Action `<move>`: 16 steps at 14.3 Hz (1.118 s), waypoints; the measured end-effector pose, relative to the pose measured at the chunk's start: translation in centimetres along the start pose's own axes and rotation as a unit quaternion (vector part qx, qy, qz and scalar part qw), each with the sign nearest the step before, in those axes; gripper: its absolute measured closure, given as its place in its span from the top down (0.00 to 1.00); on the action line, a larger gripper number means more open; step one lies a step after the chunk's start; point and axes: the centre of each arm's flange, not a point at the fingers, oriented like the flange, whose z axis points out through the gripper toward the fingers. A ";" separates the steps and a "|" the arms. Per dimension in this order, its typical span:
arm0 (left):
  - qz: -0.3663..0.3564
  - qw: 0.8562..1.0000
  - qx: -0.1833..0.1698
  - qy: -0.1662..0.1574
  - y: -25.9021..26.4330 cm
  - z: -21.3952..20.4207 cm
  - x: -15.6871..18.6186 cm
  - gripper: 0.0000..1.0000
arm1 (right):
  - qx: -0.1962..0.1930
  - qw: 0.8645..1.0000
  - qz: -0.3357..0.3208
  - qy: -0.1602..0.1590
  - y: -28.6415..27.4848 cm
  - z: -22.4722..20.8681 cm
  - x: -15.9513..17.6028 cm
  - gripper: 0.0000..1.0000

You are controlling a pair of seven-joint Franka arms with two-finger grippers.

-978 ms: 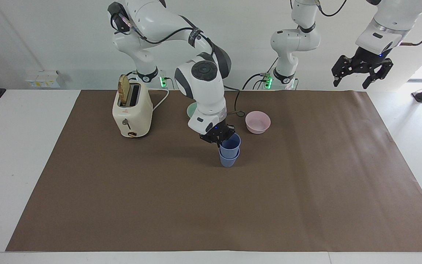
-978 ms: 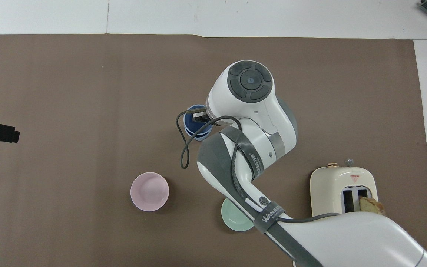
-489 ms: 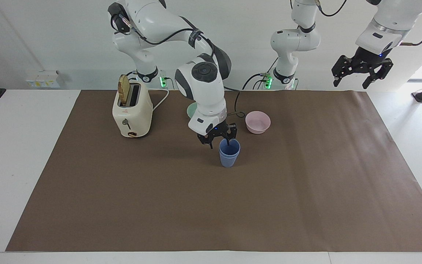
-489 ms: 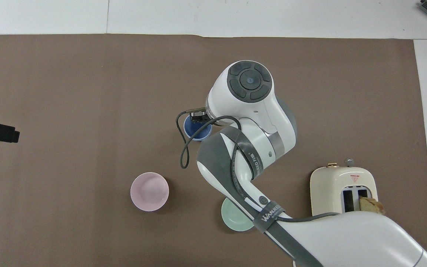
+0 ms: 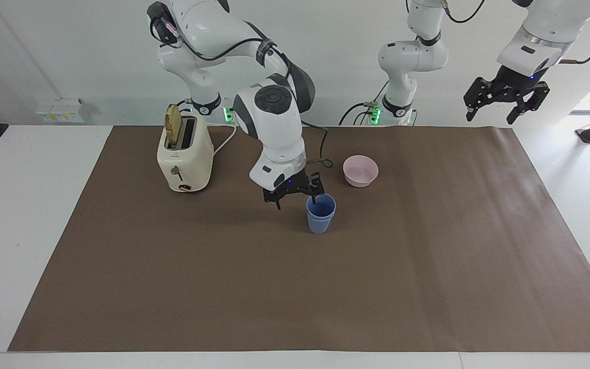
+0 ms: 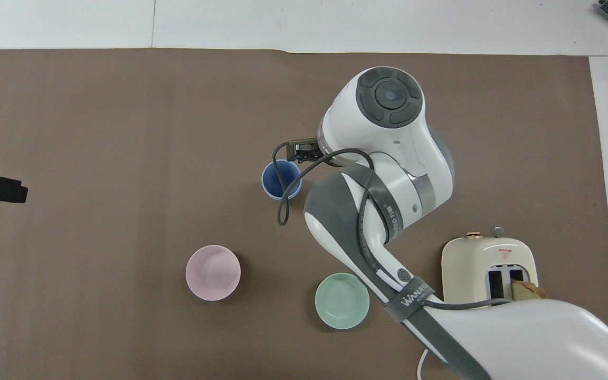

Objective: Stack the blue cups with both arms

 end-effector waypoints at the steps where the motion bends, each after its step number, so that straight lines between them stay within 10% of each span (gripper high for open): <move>1: 0.000 1.000 0.000 0.000 0.0 0.0 0.0 1.00 | -0.003 1.000 0.008 0.003 1.5 -1.4 0.4 1.00; 16: 0.000 1.000 0.000 0.000 0.0 0.0 0.0 1.00 | -0.090 0.996 0.006 -0.013 21.3 -18.9 -2.5 1.00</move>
